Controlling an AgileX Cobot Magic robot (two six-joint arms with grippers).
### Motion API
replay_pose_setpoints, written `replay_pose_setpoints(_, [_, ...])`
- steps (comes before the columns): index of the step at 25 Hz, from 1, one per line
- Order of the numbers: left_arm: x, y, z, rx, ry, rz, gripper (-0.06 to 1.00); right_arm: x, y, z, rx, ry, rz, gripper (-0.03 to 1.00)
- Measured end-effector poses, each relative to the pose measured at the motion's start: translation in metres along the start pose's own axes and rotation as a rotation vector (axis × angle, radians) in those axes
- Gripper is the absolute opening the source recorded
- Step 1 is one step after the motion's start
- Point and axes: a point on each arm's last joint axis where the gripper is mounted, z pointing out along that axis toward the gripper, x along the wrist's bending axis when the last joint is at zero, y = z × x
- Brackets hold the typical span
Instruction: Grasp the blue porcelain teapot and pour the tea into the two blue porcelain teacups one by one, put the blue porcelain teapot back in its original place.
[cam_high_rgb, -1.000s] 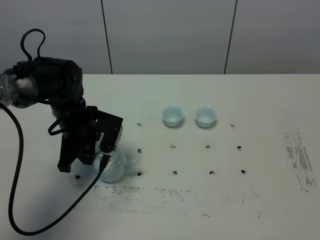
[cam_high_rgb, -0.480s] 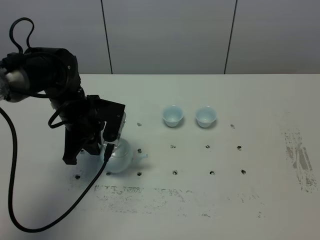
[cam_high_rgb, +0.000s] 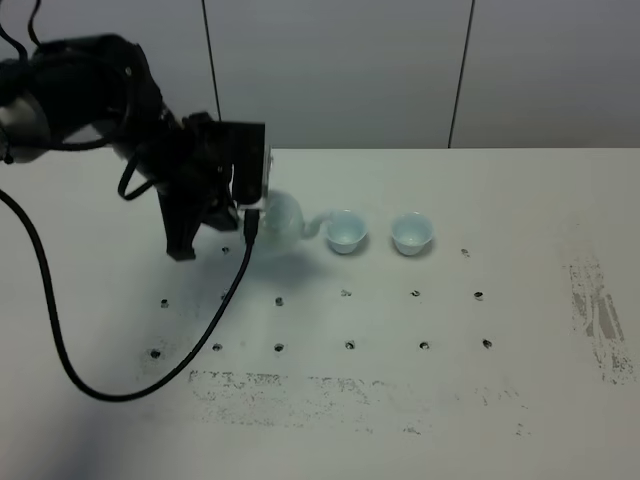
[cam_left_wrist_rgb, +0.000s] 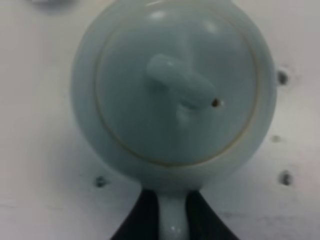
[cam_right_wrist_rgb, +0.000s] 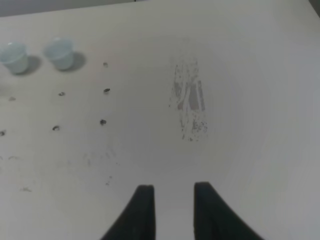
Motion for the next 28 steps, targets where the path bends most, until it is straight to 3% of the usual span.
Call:
replay_pose_setpoints(7, [0.041, 0.042, -0.027, 0.073, 0.129, 0.138, 0.13, 0.000, 0.000, 0.000, 0.000, 0.000, 0.000, 0.21])
replay_pose_setpoints(19, [0.071, 0.053, 0.064, 0.094, 0.196, 0.271, 0.13, 0.000, 0.000, 0.000, 0.000, 0.000, 0.000, 0.21])
replay_pose_setpoints(23, [0.077, 0.052, 0.080, 0.093, 0.246, 0.335, 0.13, 0.000, 0.000, 0.000, 0.000, 0.000, 0.000, 0.21])
replay_pose_setpoints(28, [0.077, 0.051, 0.089, 0.102, 0.249, 0.421, 0.13, 0.000, 0.000, 0.000, 0.000, 0.000, 0.000, 0.21])
